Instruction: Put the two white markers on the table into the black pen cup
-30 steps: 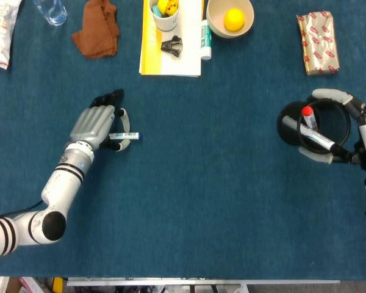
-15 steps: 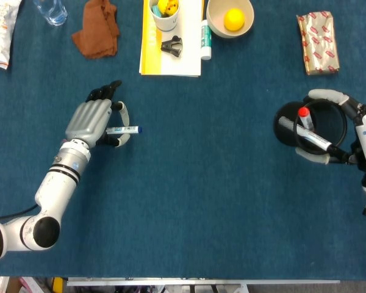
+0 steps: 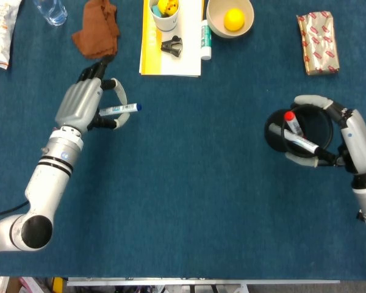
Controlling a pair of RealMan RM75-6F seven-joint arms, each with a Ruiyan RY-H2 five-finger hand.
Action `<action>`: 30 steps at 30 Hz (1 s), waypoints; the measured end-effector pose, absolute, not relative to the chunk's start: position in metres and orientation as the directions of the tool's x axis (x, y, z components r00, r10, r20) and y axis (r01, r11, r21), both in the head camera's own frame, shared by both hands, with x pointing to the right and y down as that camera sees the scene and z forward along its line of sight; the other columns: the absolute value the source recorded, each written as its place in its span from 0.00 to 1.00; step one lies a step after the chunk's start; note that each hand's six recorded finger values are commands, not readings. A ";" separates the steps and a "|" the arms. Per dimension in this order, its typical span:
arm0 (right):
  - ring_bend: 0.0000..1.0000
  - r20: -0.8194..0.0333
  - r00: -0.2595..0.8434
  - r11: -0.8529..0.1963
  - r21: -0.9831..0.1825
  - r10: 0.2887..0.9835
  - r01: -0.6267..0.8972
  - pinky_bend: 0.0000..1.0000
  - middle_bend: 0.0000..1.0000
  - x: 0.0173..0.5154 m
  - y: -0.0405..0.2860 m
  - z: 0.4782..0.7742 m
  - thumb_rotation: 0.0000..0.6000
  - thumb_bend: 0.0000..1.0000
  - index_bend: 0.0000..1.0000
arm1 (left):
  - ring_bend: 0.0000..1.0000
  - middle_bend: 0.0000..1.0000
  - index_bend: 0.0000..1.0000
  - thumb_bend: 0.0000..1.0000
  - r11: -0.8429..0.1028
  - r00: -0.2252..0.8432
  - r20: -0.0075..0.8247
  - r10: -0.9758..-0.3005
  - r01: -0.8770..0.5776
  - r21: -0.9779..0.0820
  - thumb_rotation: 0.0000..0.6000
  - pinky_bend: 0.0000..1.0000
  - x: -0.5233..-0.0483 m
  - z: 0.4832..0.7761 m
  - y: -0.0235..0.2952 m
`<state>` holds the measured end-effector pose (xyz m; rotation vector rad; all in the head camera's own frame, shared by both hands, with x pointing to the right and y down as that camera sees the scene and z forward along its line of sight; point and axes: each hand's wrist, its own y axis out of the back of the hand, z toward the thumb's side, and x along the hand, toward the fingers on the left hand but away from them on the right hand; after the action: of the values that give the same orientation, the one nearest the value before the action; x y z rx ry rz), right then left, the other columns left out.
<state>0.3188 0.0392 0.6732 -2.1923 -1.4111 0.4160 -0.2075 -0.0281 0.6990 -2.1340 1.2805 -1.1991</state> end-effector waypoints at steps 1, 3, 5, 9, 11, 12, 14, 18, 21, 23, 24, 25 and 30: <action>0.43 0.006 0.419 -0.345 -0.557 0.908 0.756 0.42 0.53 0.318 0.040 0.675 1.00 0.00 0.45 | 0.00 0.00 0.62 0.27 -0.509 0.223 0.468 -0.855 -0.537 -0.673 1.00 0.00 -0.207 0.695 -0.030; 0.44 -0.005 0.423 -0.354 -0.555 0.906 0.753 0.42 0.53 0.316 0.040 0.679 1.00 0.00 0.45 | 0.00 0.00 0.62 0.27 -0.493 0.225 0.449 -0.865 -0.544 -0.678 1.00 0.00 -0.208 0.685 -0.033; 0.43 -0.015 0.425 -0.361 -0.554 0.905 0.750 0.42 0.53 0.314 0.041 0.682 1.00 0.00 0.45 | 0.00 0.00 0.63 0.27 -0.483 0.227 0.434 -0.872 -0.549 -0.682 1.00 0.00 -0.207 0.679 -0.035; 0.43 -0.032 0.429 -0.373 -0.554 0.903 0.744 0.42 0.53 0.312 0.043 0.689 1.00 0.00 0.45 | 0.00 0.00 0.63 0.27 -0.466 0.237 0.406 -0.882 -0.560 -0.685 1.00 0.00 -0.203 0.664 -0.037; 0.43 -0.042 0.431 -0.380 -0.554 0.901 0.741 0.42 0.53 0.311 0.044 0.693 1.00 0.00 0.45 | 0.00 0.00 0.64 0.27 -0.460 0.242 0.395 -0.886 -0.565 -0.685 1.00 0.00 -0.201 0.658 -0.038; 0.43 -0.046 0.433 -0.383 -0.554 0.900 0.739 0.42 0.53 0.310 0.045 0.695 1.00 0.00 0.45 | 0.00 0.00 0.64 0.27 -0.458 0.245 0.391 -0.887 -0.567 -0.685 1.00 0.00 -0.200 0.655 -0.038; 0.43 -0.056 0.436 -0.391 -0.555 0.898 0.734 0.42 0.53 0.309 0.046 0.699 1.00 0.00 0.45 | 0.00 0.00 0.64 0.27 -0.456 0.254 0.381 -0.889 -0.575 -0.680 1.00 0.00 -0.196 0.648 -0.039; 0.43 -0.074 0.441 -0.405 -0.552 0.894 0.729 0.42 0.53 0.304 0.048 0.708 1.00 0.00 0.45 | 0.00 0.00 0.65 0.27 -0.458 0.278 0.365 -0.888 -0.594 -0.662 1.00 0.00 -0.187 0.632 -0.040; 0.43 -0.087 0.443 -0.415 -0.545 0.892 0.729 0.42 0.53 0.300 0.049 0.714 1.00 0.00 0.45 | 0.00 0.00 0.65 0.27 -0.461 0.297 0.354 -0.887 -0.614 -0.640 1.00 0.00 -0.179 0.620 -0.041; 0.43 -0.094 0.444 -0.420 -0.540 0.891 0.729 0.42 0.53 0.298 0.050 0.718 1.00 0.00 0.45 | 0.00 0.00 0.65 0.27 -0.464 0.310 0.347 -0.885 -0.629 -0.623 1.00 0.00 -0.175 0.613 -0.042; 0.43 -0.097 0.445 -0.423 -0.538 0.890 0.729 0.42 0.53 0.297 0.050 0.720 1.00 0.00 0.45 | 0.00 0.00 0.65 0.27 -0.466 0.317 0.342 -0.885 -0.638 -0.614 1.00 0.00 -0.172 0.609 -0.043; 0.43 -0.101 0.446 -0.426 -0.536 0.889 0.729 0.42 0.53 0.295 0.050 0.722 1.00 0.00 0.45 | 0.00 0.00 0.65 0.27 -0.469 0.326 0.337 -0.883 -0.648 -0.601 1.00 0.00 -0.168 0.604 -0.044; 0.43 -0.114 0.448 -0.436 -0.530 0.887 0.727 0.42 0.53 0.288 0.049 0.731 1.00 0.00 0.45 | 0.00 0.00 0.65 0.27 -0.491 0.367 0.328 -0.871 -0.678 -0.547 1.00 0.00 -0.154 0.589 -0.044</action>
<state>0.2880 0.0492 0.7307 -2.2983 -1.3612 0.5348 -0.1538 -0.0445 0.5894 -2.3136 1.3631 -0.8498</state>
